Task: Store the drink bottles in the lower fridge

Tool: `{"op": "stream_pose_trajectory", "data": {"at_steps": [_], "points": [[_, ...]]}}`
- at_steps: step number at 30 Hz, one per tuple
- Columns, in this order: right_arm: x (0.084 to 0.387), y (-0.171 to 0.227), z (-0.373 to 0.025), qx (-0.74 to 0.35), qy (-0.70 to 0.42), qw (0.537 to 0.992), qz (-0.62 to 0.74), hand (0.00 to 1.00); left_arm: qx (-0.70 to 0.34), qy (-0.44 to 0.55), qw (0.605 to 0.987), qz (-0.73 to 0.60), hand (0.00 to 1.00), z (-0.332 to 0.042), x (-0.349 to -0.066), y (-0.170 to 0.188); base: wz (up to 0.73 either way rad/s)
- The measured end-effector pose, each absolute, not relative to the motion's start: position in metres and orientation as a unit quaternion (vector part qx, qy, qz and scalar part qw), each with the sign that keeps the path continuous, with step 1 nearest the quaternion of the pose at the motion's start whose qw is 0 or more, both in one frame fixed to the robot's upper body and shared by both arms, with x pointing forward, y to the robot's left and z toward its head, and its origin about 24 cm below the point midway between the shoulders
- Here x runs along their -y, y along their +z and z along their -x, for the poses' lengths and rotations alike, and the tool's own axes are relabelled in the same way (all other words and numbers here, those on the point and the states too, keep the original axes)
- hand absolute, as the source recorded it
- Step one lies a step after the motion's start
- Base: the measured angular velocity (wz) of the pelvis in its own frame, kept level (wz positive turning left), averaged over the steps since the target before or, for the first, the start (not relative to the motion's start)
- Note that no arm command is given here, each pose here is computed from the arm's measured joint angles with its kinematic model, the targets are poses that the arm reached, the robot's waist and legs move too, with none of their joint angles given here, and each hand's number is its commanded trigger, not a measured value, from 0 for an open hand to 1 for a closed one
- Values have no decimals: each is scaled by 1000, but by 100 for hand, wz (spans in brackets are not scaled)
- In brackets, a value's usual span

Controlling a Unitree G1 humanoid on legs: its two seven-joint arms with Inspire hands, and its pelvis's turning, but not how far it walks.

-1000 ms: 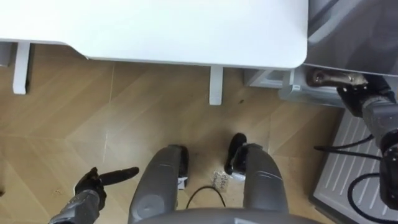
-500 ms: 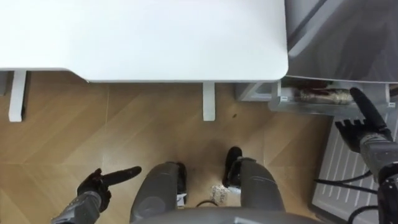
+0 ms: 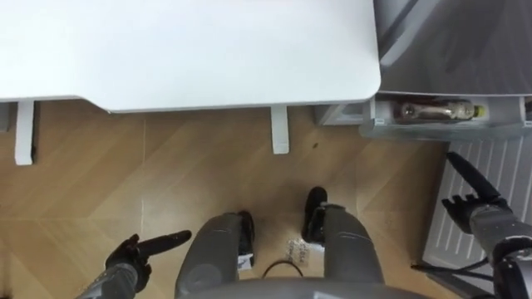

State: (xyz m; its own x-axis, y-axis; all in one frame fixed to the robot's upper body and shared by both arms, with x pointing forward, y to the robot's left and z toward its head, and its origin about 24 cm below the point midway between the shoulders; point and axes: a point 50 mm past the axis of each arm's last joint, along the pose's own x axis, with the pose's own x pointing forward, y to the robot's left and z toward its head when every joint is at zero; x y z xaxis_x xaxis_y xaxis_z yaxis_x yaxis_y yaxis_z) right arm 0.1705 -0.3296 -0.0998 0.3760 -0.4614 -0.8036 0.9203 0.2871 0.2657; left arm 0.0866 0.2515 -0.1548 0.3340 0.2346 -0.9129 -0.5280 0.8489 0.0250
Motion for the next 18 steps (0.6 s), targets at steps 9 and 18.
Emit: {"op": "stream_pose_trajectory", "data": {"at_steps": [9,18], "points": [[326,-84,-202,-285,-463,743,-390,0,-529,235,805,132,0,-87,-250,-155,0],[321,-63,-235,-222,-436,742,-459,0,-528,249,805,108,0,-90,-254,-153,7]]}}
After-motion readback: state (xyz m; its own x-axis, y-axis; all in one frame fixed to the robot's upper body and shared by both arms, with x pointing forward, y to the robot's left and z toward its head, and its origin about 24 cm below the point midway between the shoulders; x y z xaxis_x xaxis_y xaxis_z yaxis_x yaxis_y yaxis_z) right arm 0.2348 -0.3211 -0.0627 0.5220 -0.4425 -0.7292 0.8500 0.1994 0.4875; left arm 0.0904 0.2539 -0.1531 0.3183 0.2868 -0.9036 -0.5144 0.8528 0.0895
